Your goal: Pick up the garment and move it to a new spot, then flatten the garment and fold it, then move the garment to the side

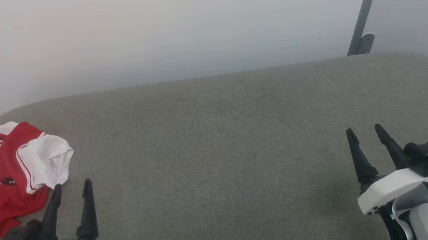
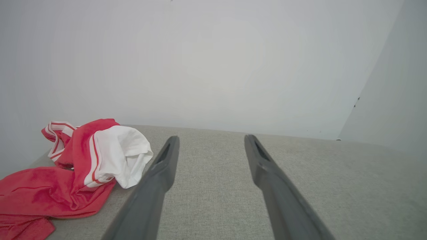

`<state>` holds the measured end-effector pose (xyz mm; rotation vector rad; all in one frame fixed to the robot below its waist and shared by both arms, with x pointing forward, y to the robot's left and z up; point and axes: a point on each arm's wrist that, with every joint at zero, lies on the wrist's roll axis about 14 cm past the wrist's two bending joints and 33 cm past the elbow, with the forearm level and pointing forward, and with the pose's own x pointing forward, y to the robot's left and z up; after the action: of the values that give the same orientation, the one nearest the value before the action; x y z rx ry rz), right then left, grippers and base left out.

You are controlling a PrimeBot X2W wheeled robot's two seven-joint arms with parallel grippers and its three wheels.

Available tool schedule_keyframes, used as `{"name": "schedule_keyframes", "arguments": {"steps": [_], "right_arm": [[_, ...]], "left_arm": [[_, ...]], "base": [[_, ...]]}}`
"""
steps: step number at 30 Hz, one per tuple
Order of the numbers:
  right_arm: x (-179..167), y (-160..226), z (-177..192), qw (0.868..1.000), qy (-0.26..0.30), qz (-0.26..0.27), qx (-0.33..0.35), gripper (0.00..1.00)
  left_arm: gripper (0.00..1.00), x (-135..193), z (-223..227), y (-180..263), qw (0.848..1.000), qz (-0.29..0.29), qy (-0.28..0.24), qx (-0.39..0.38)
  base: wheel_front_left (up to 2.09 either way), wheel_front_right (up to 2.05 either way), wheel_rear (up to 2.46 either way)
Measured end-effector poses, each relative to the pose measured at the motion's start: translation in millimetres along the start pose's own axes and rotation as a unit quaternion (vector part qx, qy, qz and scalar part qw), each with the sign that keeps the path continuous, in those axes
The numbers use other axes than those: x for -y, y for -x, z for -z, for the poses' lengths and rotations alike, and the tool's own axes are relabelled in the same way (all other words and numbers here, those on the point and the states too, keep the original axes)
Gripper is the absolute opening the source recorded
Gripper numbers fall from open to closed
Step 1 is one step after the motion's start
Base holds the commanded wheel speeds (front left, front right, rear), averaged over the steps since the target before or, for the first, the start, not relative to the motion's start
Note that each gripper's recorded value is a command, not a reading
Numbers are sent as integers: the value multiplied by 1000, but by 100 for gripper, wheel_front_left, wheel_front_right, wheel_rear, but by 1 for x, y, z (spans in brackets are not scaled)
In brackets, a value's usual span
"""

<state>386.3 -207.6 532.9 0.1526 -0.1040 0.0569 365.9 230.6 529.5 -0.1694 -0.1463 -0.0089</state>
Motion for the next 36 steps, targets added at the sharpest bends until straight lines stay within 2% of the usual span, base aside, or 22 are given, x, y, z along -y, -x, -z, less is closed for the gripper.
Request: {"name": "schedule_keyframes", "arguments": {"steps": [22, 29, 36], "right_arm": [[-9, -3, 3, 1000, -1, -11, -4, 100], [-42, -13, 13, 998, -2, -58, -20, 100], [-95, -24, 20, 991, -6, -131, -30, 100]], "left_arm": [[100, -6, 0, 5, 1000, -10, 1, -1], [100, -35, -10, 19, 998, -54, -2, 12], [100, -77, -29, 51, 993, -115, -19, 32]], "base": [[0, 0, 0], [0, 0, 0], [0, 0, 0]]}}
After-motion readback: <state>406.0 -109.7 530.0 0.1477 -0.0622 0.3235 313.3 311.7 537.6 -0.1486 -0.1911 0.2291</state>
